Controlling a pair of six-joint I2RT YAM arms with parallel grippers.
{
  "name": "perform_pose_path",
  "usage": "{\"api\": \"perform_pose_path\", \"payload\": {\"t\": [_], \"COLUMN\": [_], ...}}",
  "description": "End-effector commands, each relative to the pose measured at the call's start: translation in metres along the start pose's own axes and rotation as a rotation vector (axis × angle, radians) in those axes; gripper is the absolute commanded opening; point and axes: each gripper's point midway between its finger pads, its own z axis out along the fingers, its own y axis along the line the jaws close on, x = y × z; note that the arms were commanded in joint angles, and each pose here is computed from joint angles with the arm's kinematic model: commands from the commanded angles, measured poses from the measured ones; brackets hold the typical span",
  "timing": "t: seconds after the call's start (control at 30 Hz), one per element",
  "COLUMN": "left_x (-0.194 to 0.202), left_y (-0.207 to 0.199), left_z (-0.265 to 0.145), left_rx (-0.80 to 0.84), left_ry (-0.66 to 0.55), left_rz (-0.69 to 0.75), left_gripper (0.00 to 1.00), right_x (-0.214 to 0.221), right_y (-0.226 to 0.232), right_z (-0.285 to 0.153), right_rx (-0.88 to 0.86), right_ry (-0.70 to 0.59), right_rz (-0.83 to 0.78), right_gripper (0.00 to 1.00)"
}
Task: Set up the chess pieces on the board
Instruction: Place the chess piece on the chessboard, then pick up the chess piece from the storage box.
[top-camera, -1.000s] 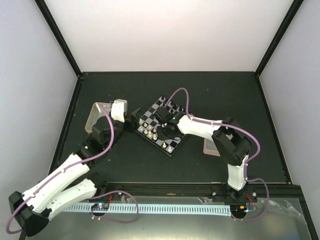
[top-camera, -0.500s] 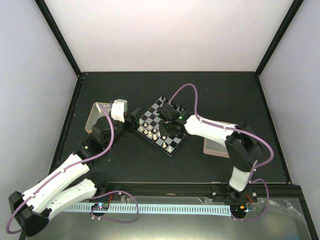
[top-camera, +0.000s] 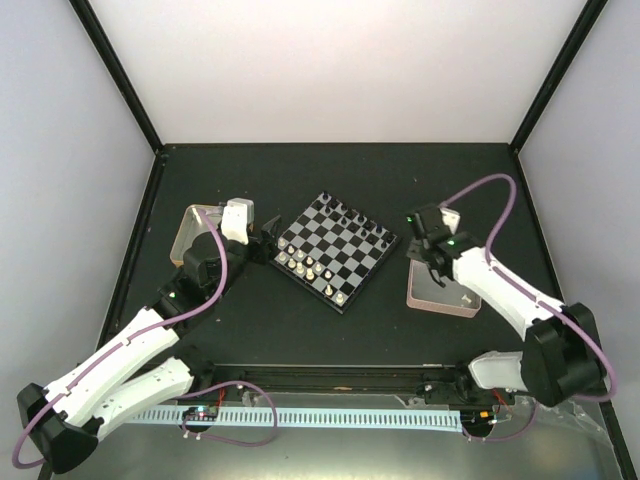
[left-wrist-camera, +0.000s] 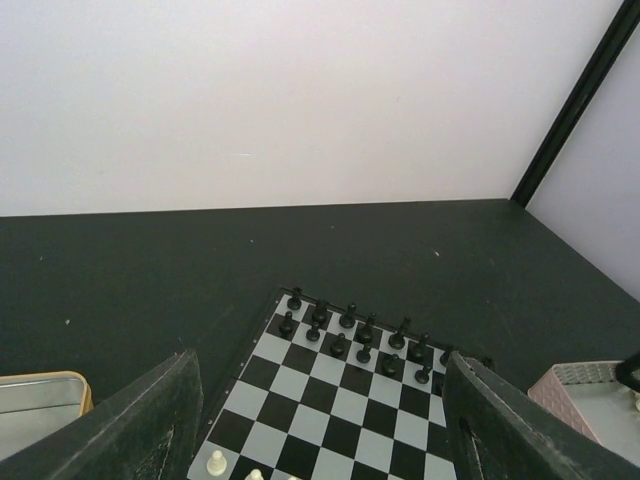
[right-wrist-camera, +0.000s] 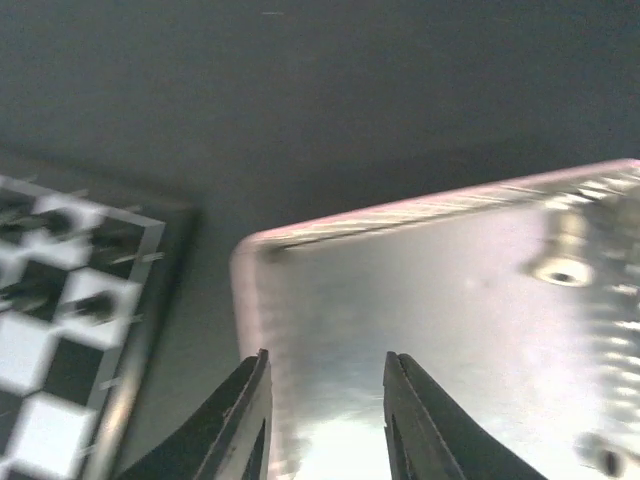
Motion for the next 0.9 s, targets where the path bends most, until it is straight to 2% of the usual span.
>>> {"api": "perform_pose_path", "payload": {"t": [0.0, 0.17, 0.27, 0.87], "left_x": [-0.009, -0.010, -0.010, -0.013], "left_y": [-0.002, -0.002, -0.002, -0.001], "left_z": [-0.003, -0.004, -0.004, -0.007], "left_rx": [0.016, 0.015, 0.015, 0.012], "left_ry": [-0.025, -0.027, -0.030, -0.036], "left_rz": [-0.019, -0.017, -0.016, -0.010], "left_gripper": [0.68, 0.68, 0.68, 0.68], "right_x": [0.000, 0.010, 0.012, 0.006], "right_y": [-0.065, -0.117, -0.134, -0.136], "right_z": [0.006, 0.020, 0.032, 0.077], "right_rx": [0.148, 0.265, 0.282, 0.233], "right_ry": [-0.023, 0.022, 0.044, 0.138], "right_rz": [0.111, 0.194, 0.235, 0.297], "right_gripper": [0.34, 0.42, 0.42, 0.42]}}
